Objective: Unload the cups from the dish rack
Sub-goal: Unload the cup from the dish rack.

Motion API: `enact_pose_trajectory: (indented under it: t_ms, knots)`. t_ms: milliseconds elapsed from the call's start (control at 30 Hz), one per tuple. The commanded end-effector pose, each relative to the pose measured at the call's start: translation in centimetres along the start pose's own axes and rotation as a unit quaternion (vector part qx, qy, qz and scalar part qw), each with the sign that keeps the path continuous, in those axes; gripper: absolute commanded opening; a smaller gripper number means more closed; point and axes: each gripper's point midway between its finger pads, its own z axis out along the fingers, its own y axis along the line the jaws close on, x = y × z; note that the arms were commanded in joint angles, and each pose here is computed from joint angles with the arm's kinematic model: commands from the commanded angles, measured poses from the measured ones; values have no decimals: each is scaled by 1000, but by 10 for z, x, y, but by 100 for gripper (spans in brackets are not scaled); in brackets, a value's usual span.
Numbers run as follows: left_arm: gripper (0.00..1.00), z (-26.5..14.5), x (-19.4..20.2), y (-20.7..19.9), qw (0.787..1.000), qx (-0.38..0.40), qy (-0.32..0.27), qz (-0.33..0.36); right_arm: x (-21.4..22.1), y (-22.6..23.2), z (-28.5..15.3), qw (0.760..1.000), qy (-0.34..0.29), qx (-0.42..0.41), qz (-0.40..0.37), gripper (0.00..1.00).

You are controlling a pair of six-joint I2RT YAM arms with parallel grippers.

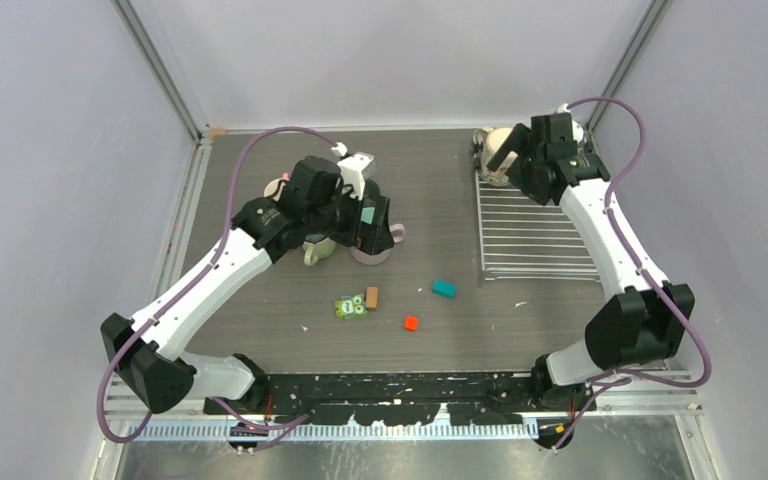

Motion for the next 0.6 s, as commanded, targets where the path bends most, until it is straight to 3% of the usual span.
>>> enact_pose_trajectory:
  t_ms: [0, 333, 567]
  knots:
    - [100, -7, -17, -15, 998, 37, -47, 8, -56, 0, 13, 998, -66, 0, 17, 100]
    - [100, -3, -12, -16, 998, 43, -39, 9, -124, -57, 65, 991, -109, 66, 43, 100]
    - [100, 0, -9, -15, 998, 45, -34, 10, -142, -87, 102, 993, -108, 37, 4, 95]
